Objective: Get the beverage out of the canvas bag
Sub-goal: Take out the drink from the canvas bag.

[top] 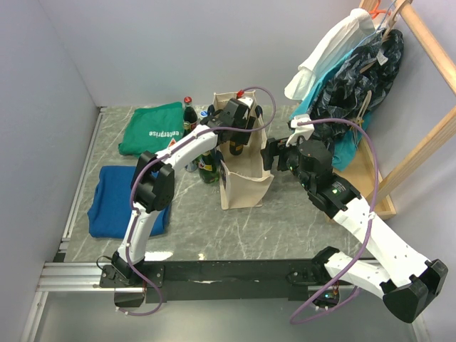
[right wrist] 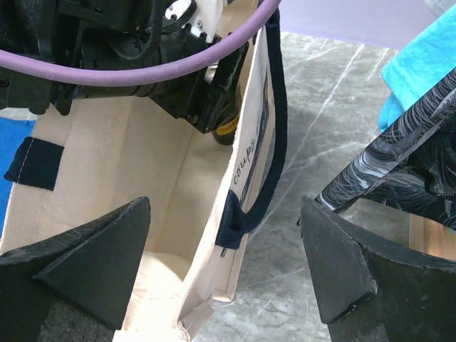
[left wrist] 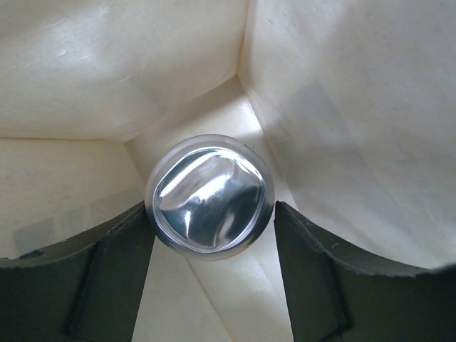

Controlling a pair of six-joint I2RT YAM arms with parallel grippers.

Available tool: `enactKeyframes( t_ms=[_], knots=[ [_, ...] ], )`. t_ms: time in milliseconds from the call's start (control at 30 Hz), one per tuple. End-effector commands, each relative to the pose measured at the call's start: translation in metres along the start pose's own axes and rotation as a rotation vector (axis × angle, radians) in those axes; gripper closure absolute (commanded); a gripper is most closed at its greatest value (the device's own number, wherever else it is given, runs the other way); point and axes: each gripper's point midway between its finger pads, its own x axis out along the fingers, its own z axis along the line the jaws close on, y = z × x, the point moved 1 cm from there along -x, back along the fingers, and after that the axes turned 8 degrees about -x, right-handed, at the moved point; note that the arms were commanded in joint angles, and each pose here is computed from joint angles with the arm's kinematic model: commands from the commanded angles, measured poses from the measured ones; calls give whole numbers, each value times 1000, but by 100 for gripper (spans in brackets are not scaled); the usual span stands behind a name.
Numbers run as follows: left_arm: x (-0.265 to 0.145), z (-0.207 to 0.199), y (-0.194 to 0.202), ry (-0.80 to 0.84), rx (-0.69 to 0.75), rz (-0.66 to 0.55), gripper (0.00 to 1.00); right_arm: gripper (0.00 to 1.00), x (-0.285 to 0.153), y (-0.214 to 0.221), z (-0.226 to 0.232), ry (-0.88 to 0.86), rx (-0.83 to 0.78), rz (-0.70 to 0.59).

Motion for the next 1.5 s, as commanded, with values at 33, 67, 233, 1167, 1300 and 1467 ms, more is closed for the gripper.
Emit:
enactKeyframes(
  t_ms=[33, 67, 233, 1167, 1300, 1467],
  knots=[
    [-10, -7, -14, 21, -18, -40, 38, 9, 1, -9, 1, -3, 1, -36],
    [-11, -8, -15, 23, -19, -45, 40, 9, 1, -9, 1, -3, 2, -37],
    [-10, -8, -17, 25, -17, -51, 66, 9, 2, -9, 1, -2, 0, -37],
    [-10, -11, -37, 30, -56, -145, 22, 9, 6, -5, 2, 0, -5, -23],
    [-16, -10, -45, 28, -60, -167, 21, 9, 6, -5, 2, 0, -5, -23],
    [-21, -10, -45, 26, -59, -165, 21, 9, 6, -5, 1, 3, -5, -21]
  ],
)
